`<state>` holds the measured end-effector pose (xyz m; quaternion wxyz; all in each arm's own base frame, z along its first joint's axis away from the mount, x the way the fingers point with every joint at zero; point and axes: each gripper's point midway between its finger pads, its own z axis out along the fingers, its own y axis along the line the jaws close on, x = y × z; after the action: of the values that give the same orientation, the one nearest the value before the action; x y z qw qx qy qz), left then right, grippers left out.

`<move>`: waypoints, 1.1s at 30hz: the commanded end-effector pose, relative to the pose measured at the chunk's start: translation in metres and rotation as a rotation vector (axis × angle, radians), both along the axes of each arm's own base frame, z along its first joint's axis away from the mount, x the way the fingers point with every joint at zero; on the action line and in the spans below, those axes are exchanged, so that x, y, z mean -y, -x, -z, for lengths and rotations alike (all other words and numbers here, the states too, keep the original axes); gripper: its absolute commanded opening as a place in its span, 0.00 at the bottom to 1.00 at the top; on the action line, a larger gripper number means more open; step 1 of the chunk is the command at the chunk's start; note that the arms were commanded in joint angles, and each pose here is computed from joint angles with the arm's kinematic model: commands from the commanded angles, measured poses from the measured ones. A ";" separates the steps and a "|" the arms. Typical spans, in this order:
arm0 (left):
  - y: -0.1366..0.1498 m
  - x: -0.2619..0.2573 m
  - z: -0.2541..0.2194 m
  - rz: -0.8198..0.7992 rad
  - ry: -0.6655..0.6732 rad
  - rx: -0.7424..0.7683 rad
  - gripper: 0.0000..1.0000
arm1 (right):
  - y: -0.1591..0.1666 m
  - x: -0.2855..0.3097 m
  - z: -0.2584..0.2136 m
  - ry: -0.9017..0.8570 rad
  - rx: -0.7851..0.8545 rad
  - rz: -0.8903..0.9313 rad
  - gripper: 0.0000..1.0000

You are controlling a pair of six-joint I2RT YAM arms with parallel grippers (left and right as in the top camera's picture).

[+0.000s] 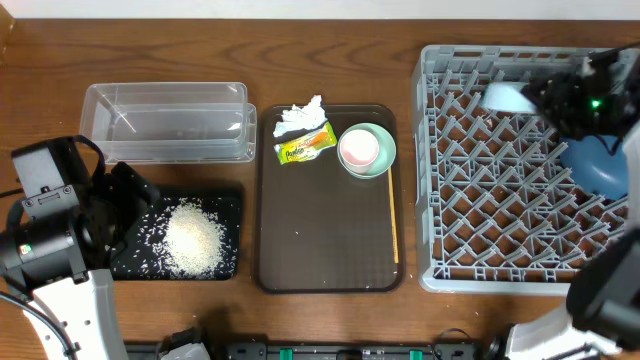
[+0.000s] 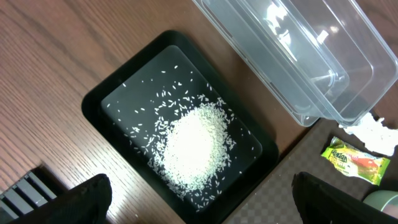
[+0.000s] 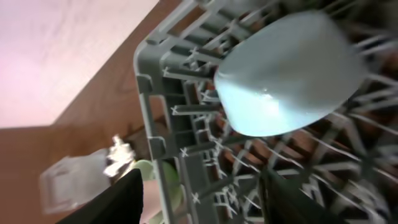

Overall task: Sort waste into correct bins and load items into the dishwasher rack
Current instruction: 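Set the light blue bowl upside down in the rack and release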

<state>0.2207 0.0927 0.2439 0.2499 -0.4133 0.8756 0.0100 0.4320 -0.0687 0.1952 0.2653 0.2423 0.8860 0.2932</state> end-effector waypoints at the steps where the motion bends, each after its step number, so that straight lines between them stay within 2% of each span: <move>1: 0.001 -0.002 -0.003 -0.008 -0.006 0.005 0.95 | 0.011 0.017 -0.016 0.133 0.005 0.060 0.58; 6: 0.001 -0.002 -0.003 -0.009 -0.006 0.005 0.95 | 0.023 0.001 -0.043 0.150 0.052 0.039 0.57; 10: 0.001 -0.002 -0.003 -0.008 -0.006 0.005 0.95 | 0.026 -0.012 -0.058 0.207 0.083 0.025 0.50; 11: 0.001 -0.002 -0.003 -0.009 -0.006 0.005 0.95 | 0.023 -0.013 -0.058 0.228 0.089 0.026 0.45; 14: 0.001 -0.002 -0.003 -0.009 -0.006 0.005 0.95 | 0.003 -0.013 -0.054 0.348 0.114 0.053 0.10; 16: 0.001 -0.002 -0.003 -0.009 -0.006 0.005 0.95 | -0.016 -0.004 -0.046 0.446 0.128 0.115 0.01; 19: 0.001 -0.002 -0.003 -0.009 -0.006 0.005 0.95 | -0.046 0.007 -0.032 0.543 0.147 0.182 0.01; 24: 0.001 -0.002 -0.003 -0.008 -0.006 0.005 0.95 | -0.085 0.013 0.014 0.565 0.144 0.192 0.01; 29: 0.001 -0.002 -0.003 -0.009 -0.006 0.005 0.95 | -0.089 0.014 0.059 0.560 0.058 0.169 0.01; 33: 0.001 -0.002 -0.003 -0.009 -0.006 0.005 0.95 | -0.085 0.014 0.062 0.558 0.036 0.164 0.01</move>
<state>0.2207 0.0927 0.2439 0.2499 -0.4131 0.8757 0.0101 0.5155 -0.0785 0.1190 0.3454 0.2216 0.9114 0.0300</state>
